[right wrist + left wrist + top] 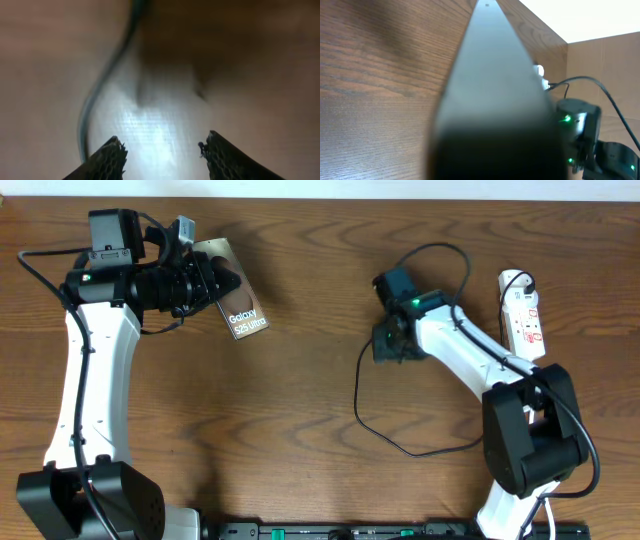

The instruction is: Plug charger to phone and switch on socket

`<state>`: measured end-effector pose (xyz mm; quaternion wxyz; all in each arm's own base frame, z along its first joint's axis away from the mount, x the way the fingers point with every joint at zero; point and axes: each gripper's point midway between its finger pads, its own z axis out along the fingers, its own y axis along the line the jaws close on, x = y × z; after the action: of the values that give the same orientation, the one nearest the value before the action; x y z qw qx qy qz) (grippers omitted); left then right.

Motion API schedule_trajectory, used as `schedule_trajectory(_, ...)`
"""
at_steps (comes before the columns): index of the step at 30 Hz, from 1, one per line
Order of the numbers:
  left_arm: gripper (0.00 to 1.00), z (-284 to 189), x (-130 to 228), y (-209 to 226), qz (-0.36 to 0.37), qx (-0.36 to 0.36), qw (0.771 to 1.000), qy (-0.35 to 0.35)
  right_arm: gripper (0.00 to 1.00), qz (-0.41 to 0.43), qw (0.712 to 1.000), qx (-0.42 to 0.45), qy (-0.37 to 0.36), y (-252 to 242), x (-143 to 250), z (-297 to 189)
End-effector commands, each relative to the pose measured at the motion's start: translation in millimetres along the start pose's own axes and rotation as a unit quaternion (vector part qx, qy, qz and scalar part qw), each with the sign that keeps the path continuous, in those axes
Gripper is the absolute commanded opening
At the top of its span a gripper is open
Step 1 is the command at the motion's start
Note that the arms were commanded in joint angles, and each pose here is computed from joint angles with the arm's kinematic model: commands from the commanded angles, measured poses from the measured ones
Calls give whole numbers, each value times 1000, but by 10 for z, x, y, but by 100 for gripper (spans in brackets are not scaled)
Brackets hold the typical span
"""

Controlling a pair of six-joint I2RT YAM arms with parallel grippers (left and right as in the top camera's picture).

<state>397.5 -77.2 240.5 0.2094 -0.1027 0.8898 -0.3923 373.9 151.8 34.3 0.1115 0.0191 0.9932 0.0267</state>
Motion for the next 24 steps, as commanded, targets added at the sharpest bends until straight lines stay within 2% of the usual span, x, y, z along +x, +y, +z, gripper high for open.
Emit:
schedule_trajectory(1,7,-68,-26,-107,21,13,1000,-8,50,50,998,-7,-32,41,-176,-12)
schedule_trajectory(5,8,-68,-26,-107,21,13,1000,-8,49,85,994,22,-64,-19,-319,160)
schedule_trajectory(10,7,-68,-26,-107,21,13,1000,-8,45,110,992,31,-45,-31,-244,449)
schedule_trajectory(17,7,-68,-29,-108,21,13,1000,-8,28,111,992,24,-56,0,-306,517)
schedule_trajectory(19,7,-68,-31,-110,22,13,1000,-9,28,111,992,19,-56,17,-314,516)
schedule_trajectory(21,7,-68,-31,-109,22,13,1000,-9,33,111,993,10,-50,50,-297,520)
schedule_trajectory(24,7,-68,-33,-110,22,13,1000,-9,36,109,993,-37,-32,226,-266,517)
